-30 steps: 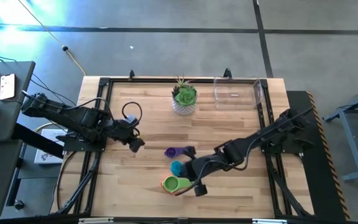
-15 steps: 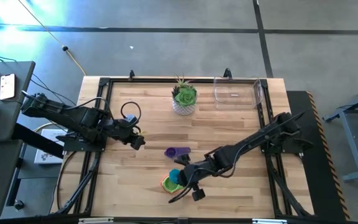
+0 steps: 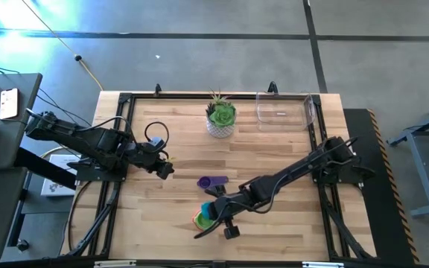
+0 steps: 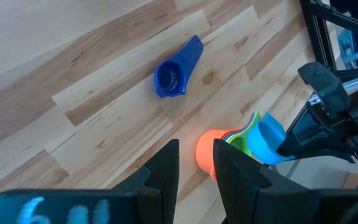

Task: Nest measuring cups in basket
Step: Stack the light blue measuring cup on top of the green measuring cup

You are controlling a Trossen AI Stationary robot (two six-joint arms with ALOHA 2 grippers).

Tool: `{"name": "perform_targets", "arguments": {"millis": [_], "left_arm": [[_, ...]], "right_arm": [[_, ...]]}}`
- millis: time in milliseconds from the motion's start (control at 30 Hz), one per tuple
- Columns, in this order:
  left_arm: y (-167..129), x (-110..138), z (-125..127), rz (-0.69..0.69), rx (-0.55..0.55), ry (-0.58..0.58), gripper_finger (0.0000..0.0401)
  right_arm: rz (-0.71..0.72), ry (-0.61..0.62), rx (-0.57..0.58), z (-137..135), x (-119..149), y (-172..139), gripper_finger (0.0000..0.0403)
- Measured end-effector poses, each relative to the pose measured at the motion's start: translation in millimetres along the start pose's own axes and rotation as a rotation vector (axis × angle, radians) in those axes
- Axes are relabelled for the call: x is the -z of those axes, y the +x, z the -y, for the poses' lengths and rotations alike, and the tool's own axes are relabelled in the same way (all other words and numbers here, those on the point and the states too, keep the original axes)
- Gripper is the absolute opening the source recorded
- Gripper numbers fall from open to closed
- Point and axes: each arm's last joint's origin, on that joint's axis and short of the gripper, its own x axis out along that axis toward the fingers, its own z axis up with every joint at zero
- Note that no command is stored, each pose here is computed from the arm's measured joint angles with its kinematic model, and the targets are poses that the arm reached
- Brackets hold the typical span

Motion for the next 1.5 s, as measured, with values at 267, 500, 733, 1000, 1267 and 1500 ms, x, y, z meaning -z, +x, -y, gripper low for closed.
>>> {"name": "perform_targets", "arguments": {"millis": [267, 500, 733, 1000, 1267, 1500], "left_arm": [[0.0, 0.0, 0.0, 0.001, 0.000, 0.001, 0.0090], [0.0, 0.0, -0.5, 0.002, -0.005, 0.007, 0.0090], [0.1, 0.1, -0.5, 0.001, -0.005, 0.020, 0.0090], [0.1, 0.1, -0.4, 0.001, -0.005, 0.020, 0.0090], [0.1, 0.1, -0.4, 0.001, -0.004, 0.020, 0.0090], [0.1, 0.1, -0.4, 0.001, -0.004, 0.020, 0.0090]], "right_arm": [[-0.009, -0.031, -0.019, -3.4, 3.9, 9.0, 0.0000], [-0.005, -0.025, -0.012, -3.3, 3.6, 9.1, 0.0001], [0.000, -0.007, -0.029, -3.8, 2.9, 9.1, 0.0011], [0.009, -0.012, -0.067, -5.1, 2.6, 11.6, 0.0013], [0.008, -0.027, -0.086, -5.5, 3.4, 14.1, 0.0014], [0.010, -0.025, -0.085, -5.5, 3.2, 14.1, 0.0036]]}}
